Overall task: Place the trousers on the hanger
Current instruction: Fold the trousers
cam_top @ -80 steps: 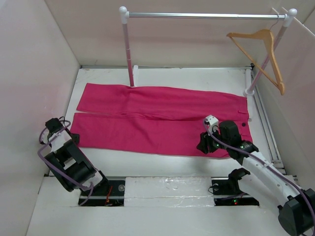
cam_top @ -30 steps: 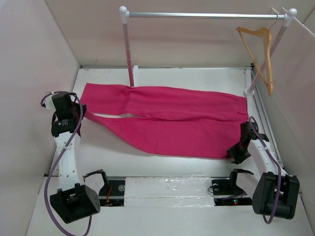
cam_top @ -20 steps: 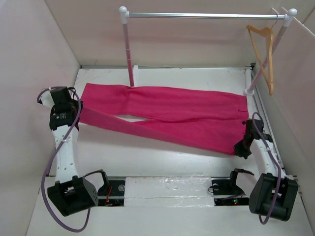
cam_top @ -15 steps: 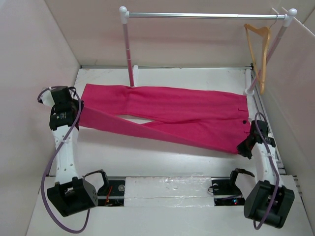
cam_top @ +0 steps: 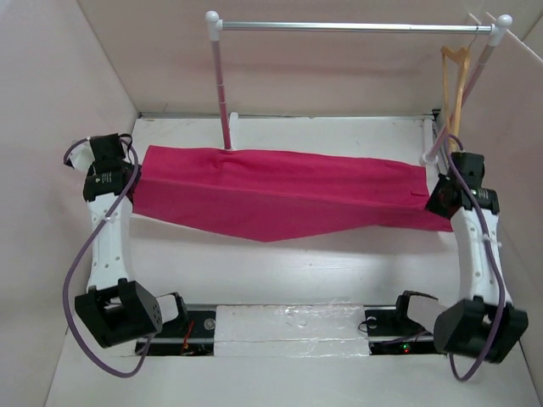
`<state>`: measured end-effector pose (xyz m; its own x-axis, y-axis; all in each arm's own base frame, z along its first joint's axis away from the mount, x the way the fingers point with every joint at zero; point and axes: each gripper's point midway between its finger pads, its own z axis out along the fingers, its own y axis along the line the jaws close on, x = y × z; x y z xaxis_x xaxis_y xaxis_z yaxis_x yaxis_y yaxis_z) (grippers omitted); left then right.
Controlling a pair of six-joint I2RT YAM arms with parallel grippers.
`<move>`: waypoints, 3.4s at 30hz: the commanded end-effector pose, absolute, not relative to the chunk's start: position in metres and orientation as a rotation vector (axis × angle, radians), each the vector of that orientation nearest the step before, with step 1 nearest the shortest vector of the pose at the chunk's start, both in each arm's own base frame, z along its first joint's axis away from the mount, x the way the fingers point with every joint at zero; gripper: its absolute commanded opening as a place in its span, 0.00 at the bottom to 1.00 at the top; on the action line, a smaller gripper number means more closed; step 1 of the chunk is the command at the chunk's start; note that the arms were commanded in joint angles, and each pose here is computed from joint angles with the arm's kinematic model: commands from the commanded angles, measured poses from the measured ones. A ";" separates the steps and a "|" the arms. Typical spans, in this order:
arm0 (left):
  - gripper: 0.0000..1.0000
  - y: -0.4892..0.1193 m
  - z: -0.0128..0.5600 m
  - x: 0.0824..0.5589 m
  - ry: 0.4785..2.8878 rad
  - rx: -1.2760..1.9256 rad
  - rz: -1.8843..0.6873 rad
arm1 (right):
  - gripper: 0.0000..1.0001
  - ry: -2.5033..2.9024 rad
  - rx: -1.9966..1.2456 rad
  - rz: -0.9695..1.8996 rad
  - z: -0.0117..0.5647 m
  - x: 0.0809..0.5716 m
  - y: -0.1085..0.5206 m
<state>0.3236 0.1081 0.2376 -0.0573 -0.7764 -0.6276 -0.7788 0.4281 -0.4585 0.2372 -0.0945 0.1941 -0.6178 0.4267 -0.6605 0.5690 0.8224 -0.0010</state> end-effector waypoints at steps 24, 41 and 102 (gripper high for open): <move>0.30 0.188 0.214 0.533 1.844 -1.075 0.440 | 0.10 2.195 0.447 -0.455 0.146 0.526 -0.135; 0.82 0.108 0.134 0.386 2.088 -1.114 0.007 | 0.72 2.263 0.195 0.157 0.137 0.455 -0.067; 0.00 -0.059 0.144 0.302 2.237 -0.766 -0.513 | 0.92 2.240 0.938 0.215 0.019 0.209 -0.123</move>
<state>0.3163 -0.0410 0.1612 -0.4979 -0.6709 -0.5496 -0.4345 0.7414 -0.5114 0.1974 -0.1180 0.0307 -0.5491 0.6495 -0.5259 0.5618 0.7528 0.3431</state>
